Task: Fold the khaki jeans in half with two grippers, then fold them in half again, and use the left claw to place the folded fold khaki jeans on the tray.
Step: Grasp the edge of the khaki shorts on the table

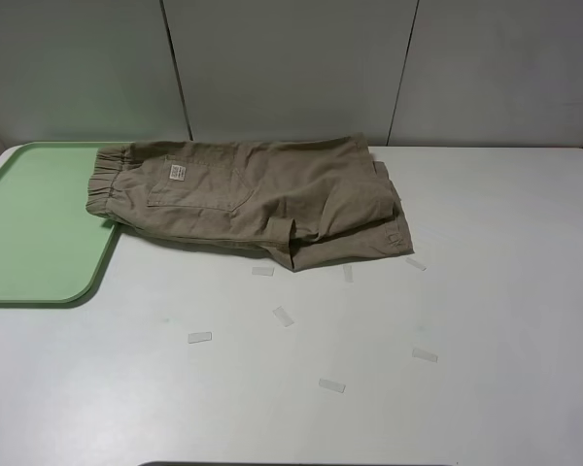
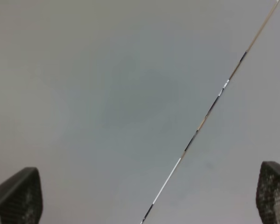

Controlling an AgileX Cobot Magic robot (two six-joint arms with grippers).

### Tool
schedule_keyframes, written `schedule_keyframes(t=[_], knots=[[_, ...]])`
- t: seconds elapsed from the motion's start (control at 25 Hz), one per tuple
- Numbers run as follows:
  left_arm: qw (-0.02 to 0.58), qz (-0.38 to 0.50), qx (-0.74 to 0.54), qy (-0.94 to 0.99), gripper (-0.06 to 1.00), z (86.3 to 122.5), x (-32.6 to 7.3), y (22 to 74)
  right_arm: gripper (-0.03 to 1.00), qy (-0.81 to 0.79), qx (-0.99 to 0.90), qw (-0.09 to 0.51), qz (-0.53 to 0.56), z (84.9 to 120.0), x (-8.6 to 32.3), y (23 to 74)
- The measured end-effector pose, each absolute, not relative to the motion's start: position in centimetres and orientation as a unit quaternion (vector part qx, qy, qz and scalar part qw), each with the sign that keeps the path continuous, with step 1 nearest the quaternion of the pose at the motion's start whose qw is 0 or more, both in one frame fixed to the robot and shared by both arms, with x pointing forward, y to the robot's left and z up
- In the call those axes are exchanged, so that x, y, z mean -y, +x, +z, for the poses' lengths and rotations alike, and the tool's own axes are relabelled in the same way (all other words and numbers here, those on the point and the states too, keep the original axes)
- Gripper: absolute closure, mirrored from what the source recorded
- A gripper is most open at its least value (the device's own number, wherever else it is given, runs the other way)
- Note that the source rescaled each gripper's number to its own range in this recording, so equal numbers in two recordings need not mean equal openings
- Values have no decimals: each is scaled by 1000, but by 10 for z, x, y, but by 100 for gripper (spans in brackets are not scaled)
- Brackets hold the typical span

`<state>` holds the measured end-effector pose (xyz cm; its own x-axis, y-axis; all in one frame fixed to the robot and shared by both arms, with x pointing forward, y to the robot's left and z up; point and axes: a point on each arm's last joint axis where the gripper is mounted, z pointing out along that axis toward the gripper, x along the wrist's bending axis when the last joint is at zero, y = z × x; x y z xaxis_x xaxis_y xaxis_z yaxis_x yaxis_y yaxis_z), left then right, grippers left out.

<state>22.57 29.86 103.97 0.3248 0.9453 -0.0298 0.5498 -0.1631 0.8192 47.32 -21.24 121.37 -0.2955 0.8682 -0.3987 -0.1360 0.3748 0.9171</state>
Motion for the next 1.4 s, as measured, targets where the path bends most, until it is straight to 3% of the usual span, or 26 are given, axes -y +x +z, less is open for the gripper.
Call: schedule_keyframes(t=[0.16,0.36,0.72,1.08,1.4], knots=[[384,258,-520,718,-6,1040,-299,226,-2,297,-648,511,481,1212,213,473],[383,258,-520,718,-6,1040,-299,226,-2,366,-680,446,453,1191,212,482],[383,258,-520,718,-6,1040,-299,226,-2,483,-749,268,365,1110,189,526],[383,258,-520,719,-6,1040,-299,226,-2,488,-792,174,324,1045,167,556],[383,258,-520,719,-6,1040,-299,226,-2,496,-789,100,349,1007,161,577]])
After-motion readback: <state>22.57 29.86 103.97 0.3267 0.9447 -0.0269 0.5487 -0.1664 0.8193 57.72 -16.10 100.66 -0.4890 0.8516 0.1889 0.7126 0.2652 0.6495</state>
